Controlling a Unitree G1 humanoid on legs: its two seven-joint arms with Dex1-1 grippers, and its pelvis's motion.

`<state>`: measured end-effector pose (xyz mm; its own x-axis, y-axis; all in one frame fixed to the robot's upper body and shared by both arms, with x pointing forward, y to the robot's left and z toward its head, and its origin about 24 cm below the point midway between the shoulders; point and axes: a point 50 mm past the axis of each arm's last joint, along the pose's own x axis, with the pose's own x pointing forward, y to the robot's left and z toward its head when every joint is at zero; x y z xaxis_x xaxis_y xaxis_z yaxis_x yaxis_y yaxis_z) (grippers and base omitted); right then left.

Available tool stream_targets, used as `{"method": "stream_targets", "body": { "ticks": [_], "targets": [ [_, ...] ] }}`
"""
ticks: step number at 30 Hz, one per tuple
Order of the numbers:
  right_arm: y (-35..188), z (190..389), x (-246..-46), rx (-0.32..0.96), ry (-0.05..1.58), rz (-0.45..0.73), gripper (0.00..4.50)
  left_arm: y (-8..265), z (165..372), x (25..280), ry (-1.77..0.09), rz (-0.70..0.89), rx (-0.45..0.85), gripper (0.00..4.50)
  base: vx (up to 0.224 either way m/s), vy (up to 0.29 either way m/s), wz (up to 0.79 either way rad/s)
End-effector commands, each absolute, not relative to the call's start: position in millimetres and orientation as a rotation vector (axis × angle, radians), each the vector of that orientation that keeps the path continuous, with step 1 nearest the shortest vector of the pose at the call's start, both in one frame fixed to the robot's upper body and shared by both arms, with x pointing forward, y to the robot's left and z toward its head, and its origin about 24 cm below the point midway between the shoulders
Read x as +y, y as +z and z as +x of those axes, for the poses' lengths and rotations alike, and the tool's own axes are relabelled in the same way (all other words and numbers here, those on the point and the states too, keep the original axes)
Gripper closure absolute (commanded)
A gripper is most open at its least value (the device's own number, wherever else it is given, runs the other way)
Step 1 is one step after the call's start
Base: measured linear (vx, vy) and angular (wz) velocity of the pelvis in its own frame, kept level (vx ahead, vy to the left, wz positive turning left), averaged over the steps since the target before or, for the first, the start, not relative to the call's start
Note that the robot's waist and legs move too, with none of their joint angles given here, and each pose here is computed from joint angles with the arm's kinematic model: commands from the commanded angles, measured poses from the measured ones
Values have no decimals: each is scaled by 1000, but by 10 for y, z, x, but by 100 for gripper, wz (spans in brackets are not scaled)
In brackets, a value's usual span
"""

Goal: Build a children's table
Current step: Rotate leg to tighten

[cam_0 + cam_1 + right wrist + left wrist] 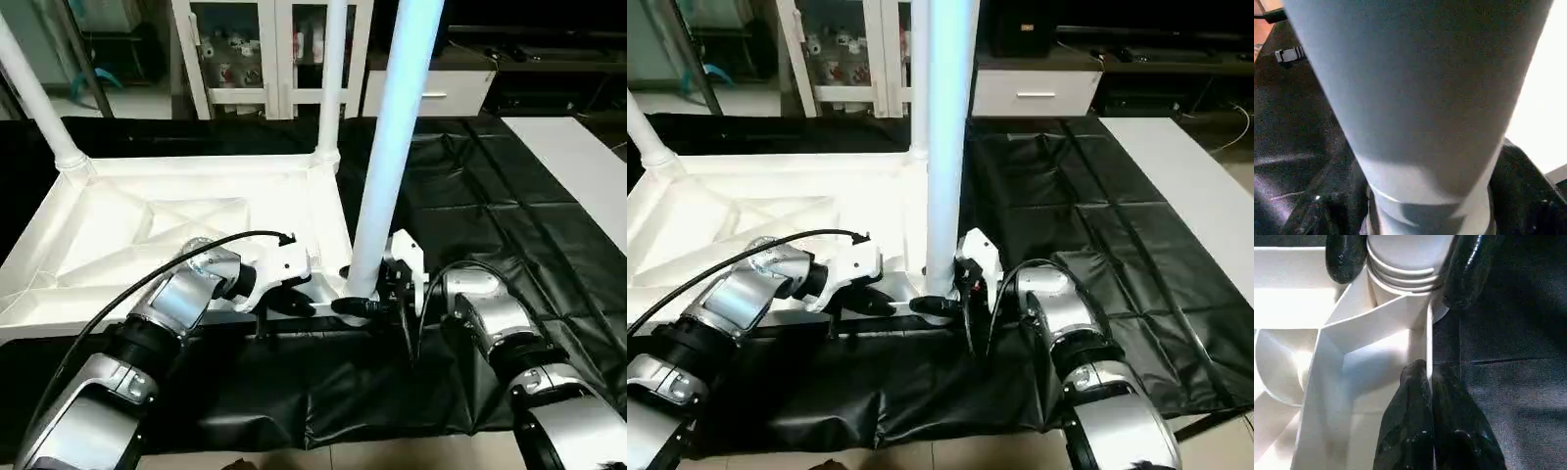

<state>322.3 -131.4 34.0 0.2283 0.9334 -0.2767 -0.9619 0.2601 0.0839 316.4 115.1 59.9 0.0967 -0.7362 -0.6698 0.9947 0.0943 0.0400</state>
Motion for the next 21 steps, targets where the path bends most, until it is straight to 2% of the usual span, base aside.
{"method": "stream_targets", "body": {
  "ticks": [1, 6, 9, 11, 15, 18, 19, 21],
  "targets": [
    [352, 3238, -1282, 273, 1294, -116, 166, 330, 3027, 1115, -1431, 575, 689, 450, 0, 0, 0],
    [306, 3239, -1311, 246, 1201, -62, 175, 300, 3038, 1109, -1401, 565, 678, 450, 0, 0, 0],
    [220, 3285, -1279, 222, 988, 26, 175, 306, 3161, 1012, -1282, 519, 608, 450, 0, 0, 0],
    [201, 3296, -1258, 214, 933, 40, 175, 322, 3207, 981, -1239, 501, 585, 450, 0, 0, 0],
    [129, 3370, -1109, 215, 679, 92, 176, 389, 3407, 840, -1026, 453, 512, 450, 0, 0, 0],
    [119, 3398, -1057, 221, 600, 88, 176, 404, 3447, 795, -975, 449, 500, 450, 0, 0, 0],
    [118, 3446, -971, 238, 481, 98, 176, 431, 3495, 719, -913, 438, 481, 450, 0, 0, 0],
    [116, 3471, -909, 256, 411, 109, 176, 446, 3519, 672, -881, 433, 469, 450, 0, 0, 0]
  ]
}}
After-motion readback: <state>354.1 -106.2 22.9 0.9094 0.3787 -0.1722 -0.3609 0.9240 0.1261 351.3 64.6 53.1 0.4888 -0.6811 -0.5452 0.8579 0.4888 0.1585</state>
